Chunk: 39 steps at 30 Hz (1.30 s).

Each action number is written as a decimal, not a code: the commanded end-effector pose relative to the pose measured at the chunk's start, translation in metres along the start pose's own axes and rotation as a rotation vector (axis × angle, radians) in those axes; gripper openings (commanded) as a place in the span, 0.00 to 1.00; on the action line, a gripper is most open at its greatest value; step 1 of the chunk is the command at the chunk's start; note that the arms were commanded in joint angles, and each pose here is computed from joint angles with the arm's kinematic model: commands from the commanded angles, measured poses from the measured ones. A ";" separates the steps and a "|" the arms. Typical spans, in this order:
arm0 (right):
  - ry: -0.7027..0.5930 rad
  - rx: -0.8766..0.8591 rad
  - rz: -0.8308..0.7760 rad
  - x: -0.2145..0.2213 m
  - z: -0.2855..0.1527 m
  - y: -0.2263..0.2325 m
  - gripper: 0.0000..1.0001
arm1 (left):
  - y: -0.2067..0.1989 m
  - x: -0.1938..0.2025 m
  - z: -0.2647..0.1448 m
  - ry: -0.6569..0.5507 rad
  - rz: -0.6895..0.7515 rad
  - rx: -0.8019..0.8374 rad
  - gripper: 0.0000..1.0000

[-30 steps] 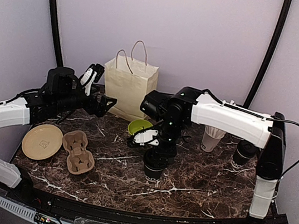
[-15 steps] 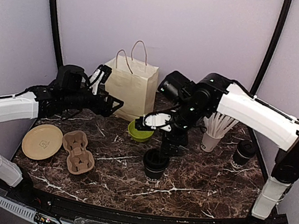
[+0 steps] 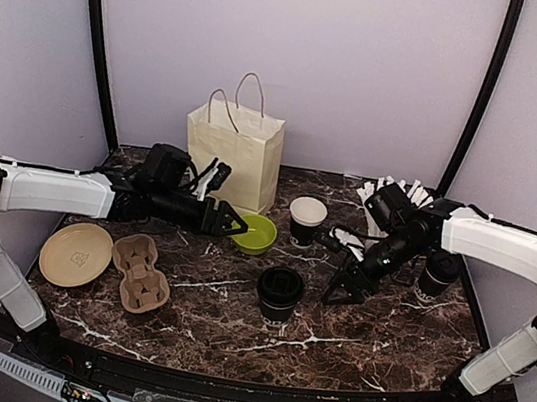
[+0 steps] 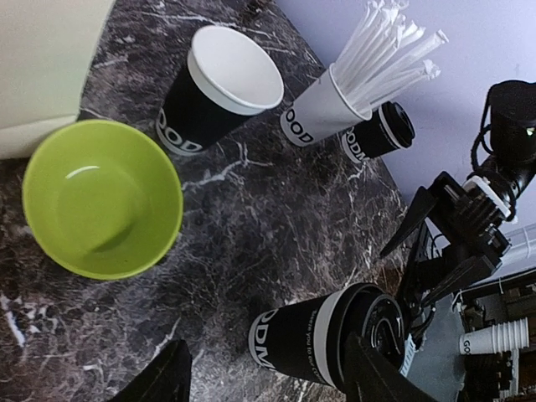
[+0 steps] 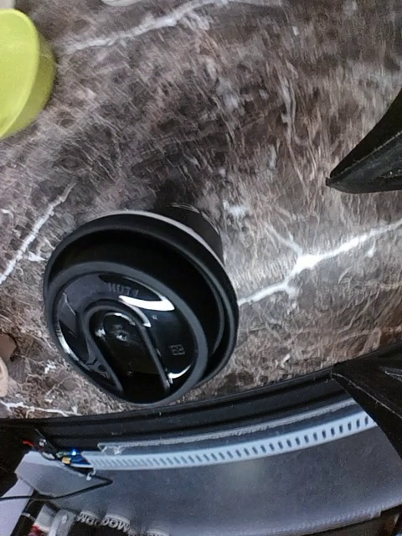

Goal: Pack the takeout coffee

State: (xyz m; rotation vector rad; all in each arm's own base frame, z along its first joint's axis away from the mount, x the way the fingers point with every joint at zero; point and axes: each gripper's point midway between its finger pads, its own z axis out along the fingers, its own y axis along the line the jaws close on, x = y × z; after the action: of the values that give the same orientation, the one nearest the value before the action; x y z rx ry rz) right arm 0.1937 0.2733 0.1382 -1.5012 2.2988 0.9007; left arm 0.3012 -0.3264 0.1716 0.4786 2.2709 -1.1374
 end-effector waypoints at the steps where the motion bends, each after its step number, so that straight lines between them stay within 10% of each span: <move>1: -0.138 -0.225 0.076 -0.013 0.011 0.024 0.64 | -0.024 0.013 0.015 0.043 -0.085 0.114 0.63; 16: -0.097 -0.376 0.207 -0.026 0.034 0.016 0.35 | -0.025 0.041 0.046 0.139 -0.165 0.195 0.41; 39: -0.059 -0.360 0.287 -0.025 0.045 -0.004 0.35 | -0.036 0.062 0.063 0.236 -0.143 0.245 0.40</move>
State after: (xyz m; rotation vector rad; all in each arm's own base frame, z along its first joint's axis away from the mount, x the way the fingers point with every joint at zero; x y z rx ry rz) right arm 0.1942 0.3168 0.1152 -1.2714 2.4383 1.4973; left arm 0.2552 -0.3873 0.1209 0.5250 2.4287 -1.4940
